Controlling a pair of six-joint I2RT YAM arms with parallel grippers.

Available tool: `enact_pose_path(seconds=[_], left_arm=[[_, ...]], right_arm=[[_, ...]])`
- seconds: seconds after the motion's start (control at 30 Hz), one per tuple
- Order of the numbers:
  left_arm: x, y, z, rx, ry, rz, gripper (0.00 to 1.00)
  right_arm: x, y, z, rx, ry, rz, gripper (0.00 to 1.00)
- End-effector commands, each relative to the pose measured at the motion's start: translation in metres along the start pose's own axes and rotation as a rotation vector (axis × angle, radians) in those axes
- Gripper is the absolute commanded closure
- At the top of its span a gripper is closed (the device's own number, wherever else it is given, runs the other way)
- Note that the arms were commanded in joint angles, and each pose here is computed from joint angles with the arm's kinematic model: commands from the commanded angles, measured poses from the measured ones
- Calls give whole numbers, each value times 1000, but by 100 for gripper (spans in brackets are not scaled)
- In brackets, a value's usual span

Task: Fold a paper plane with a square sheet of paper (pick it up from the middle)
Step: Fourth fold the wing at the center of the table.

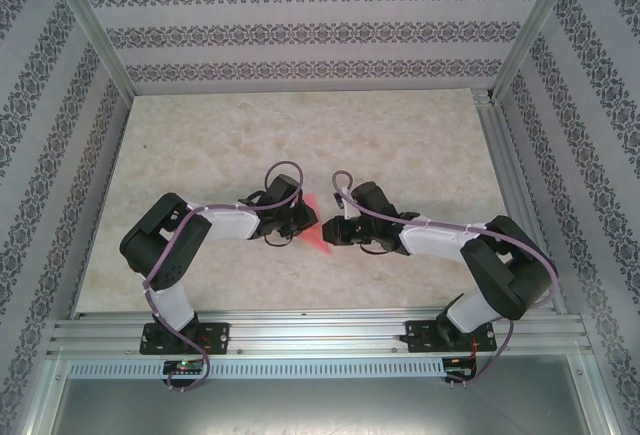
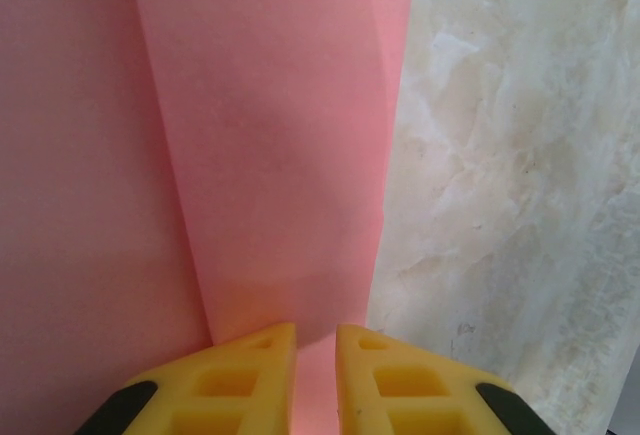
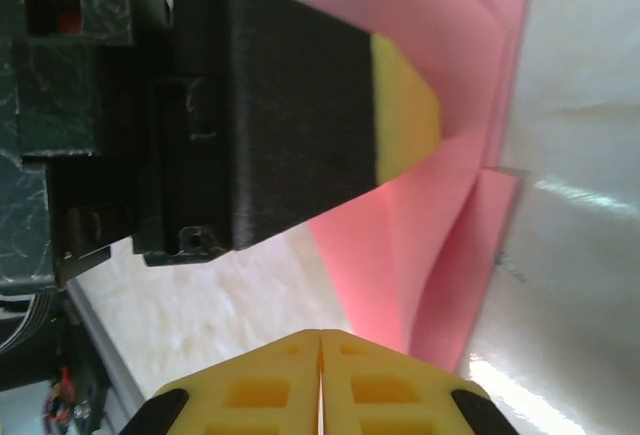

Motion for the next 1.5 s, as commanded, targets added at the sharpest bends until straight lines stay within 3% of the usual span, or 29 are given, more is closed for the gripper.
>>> enact_pose_path(seconds=[0.0,0.17,0.53,1.1,1.23,1.47], left_arm=[[-3,-5,-1,11,-32,11,80],[-2,-5,-2,14,-33,12,80],[-2,-4,-3,29,-48,16,81],[0,-5,-4,37,-49,22,81],[0,-5,-4,40,-51,24,81],[-1,-5,-4,38,-51,24,81]], right_arm=[[11,-11,2,20,-10,108,91],[-3,-19,-3,45,-29,37,91],[-19,-22,-6,85,-103,81,89],[-51,-35,-26,141,-149,-23,88],[-33,-26,-19,111,-113,31,88],[-5,-9,-9,114,-24,-2,87]])
Point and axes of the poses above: each hand's point on the last joint's axis, 136 mm out from that joint toward the fingers, its own y axis back along the fingers, its own x axis along the line the jaws close on, z = x × y, the point moved 9 cm from there along y, back along the fingers, and after that the axes turned 1 degree about -y, right-handed, at the moved point
